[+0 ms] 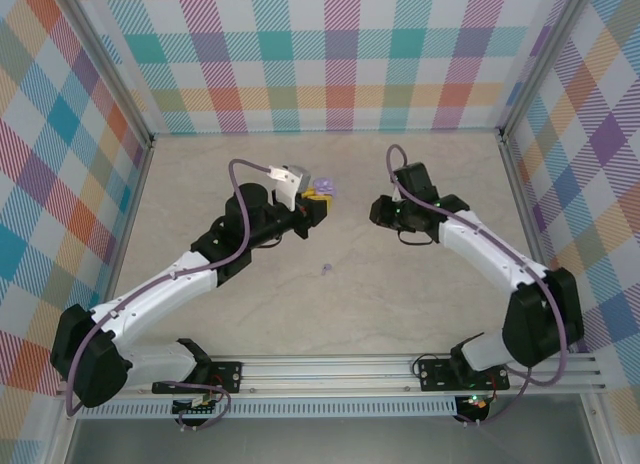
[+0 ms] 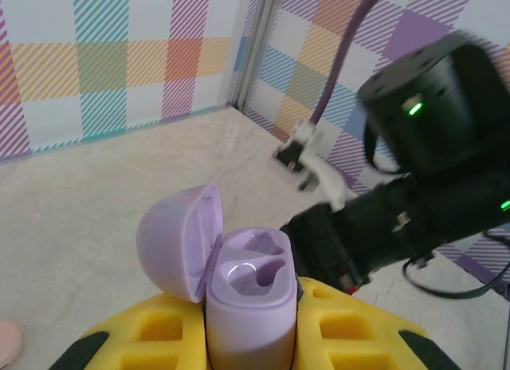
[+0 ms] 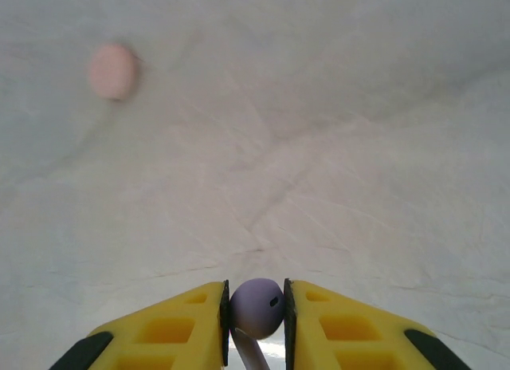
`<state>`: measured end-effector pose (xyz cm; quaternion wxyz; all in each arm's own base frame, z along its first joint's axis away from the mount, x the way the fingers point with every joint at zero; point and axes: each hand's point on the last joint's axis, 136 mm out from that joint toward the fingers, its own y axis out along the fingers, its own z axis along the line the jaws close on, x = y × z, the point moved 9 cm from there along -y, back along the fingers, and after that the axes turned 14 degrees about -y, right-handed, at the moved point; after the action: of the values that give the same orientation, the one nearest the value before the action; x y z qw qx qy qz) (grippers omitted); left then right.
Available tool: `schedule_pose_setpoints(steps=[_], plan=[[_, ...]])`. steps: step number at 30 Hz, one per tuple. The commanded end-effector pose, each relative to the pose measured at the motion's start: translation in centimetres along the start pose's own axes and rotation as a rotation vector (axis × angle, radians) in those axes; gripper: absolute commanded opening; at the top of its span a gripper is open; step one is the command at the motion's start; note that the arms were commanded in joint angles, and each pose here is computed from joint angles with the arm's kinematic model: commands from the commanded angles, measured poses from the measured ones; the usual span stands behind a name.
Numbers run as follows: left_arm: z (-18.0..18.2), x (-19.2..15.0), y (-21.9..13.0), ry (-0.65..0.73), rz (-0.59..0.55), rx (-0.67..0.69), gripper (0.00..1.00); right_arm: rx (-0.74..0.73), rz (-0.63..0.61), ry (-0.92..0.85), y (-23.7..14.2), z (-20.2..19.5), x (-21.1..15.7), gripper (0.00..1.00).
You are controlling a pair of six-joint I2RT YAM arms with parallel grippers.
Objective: Insert wireless bluetooth earbuds into charging case
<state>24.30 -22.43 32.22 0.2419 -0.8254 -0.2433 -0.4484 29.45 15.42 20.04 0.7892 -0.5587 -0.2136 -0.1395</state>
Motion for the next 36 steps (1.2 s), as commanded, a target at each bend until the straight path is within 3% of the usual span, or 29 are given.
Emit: schedule_pose_setpoints(steps=[1,9,23,30,36], plan=[[-0.5,0.0,-0.4,0.012,0.002,-0.002,0.12,-0.051,0.005,0.054,2.1,-0.8,-0.4,0.24],[-0.4,-0.2,-0.2,0.009,0.006,-0.004,0.12,-0.098,0.118,0.064,6.3,-1.9,-2.0,0.24],[-0.3,-0.3,-0.1,0.004,0.005,-0.007,0.11,-0.156,0.230,0.045,8.8,-2.8,-3.1,0.26],[-0.3,-0.4,-0.2,0.005,0.005,-0.005,0.11,-0.184,0.285,-0.014,7.9,-2.6,-2.4,0.44],[-0.3,-0.3,-0.4,0.006,0.000,-0.007,0.11,-0.111,0.425,-0.091,7.5,-2.3,-0.8,0.49]])
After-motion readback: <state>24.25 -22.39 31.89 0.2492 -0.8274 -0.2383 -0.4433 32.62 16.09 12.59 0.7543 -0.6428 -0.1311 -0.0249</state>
